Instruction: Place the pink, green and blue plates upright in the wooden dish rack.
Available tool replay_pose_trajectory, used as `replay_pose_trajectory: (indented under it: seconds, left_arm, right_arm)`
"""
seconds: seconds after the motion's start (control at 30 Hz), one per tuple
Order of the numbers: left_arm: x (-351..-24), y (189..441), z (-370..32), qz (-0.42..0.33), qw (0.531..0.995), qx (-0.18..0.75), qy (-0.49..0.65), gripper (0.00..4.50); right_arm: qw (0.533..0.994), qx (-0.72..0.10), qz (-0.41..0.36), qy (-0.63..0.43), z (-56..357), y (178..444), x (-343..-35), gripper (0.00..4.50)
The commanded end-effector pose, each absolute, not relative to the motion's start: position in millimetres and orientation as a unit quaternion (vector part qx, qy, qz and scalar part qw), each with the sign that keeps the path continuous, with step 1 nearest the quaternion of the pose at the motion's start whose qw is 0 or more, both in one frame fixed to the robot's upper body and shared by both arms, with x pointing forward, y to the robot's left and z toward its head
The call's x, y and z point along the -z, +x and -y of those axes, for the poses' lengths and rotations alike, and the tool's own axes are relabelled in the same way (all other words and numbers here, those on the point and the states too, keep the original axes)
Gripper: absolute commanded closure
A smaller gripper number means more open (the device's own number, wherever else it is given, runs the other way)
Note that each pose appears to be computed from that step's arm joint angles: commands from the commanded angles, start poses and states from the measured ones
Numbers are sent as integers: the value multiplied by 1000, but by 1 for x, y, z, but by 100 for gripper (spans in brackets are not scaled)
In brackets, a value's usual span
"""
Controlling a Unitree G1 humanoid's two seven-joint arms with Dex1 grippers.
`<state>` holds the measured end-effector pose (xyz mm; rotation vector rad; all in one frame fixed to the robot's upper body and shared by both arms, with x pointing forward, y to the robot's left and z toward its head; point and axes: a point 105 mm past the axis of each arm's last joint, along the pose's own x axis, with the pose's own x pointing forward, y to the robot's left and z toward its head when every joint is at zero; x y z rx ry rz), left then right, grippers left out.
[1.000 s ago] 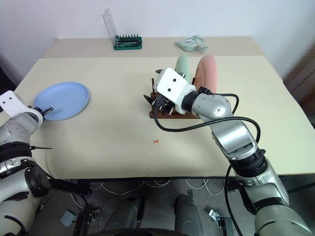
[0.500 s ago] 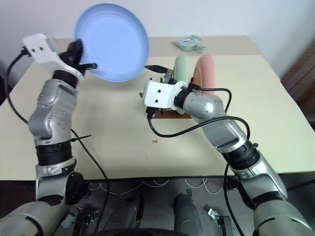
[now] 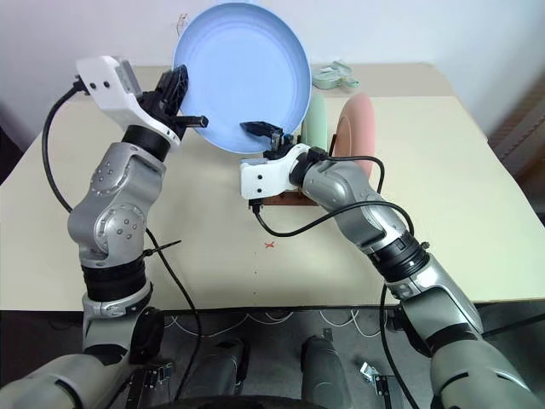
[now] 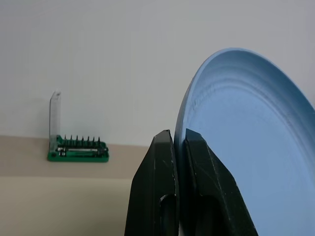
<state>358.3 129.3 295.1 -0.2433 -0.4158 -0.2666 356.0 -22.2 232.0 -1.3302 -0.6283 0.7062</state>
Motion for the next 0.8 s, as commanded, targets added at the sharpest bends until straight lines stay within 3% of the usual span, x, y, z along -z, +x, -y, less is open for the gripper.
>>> replay_pose_trajectory:
  seconds: [0.03, 0.13, 0.23, 0.33, 0.4, 0.57, 0.7, 0.8]
  left_arm:
    - [-311, 350, -138, 239, 955, 125, -123, 450]
    - [-310, 351, -140, 237, 954, 124, -134, 450]
    - [-307, 352, -142, 233, 955, 123, -133, 450]
    - [-307, 355, -150, 234, 955, 109, -144, 353]
    - [-309, 357, -160, 240, 953, 92, -161, 260]
    - [-340, 348, -230, 337, 917, -46, -210, 17]
    - [-332, 351, -275, 330, 919, -125, -175, 8]
    - [-291, 361, -292, 254, 955, -124, -86, 8]
  right_arm:
    - [679, -291, 317, -595, 20, 353, -253, 317]
    - [678, -291, 320, -595, 19, 353, -253, 446]
    - [676, -292, 322, -594, 18, 351, -252, 446]
    - [675, -296, 324, -594, 17, 348, -250, 450]
    - [676, -299, 324, -590, 16, 347, -249, 450]
    - [687, -305, 330, -572, 13, 344, -252, 450]
    - [710, -319, 343, -526, 5, 339, -260, 450]
    - [786, -341, 350, -378, 0, 331, -285, 450]
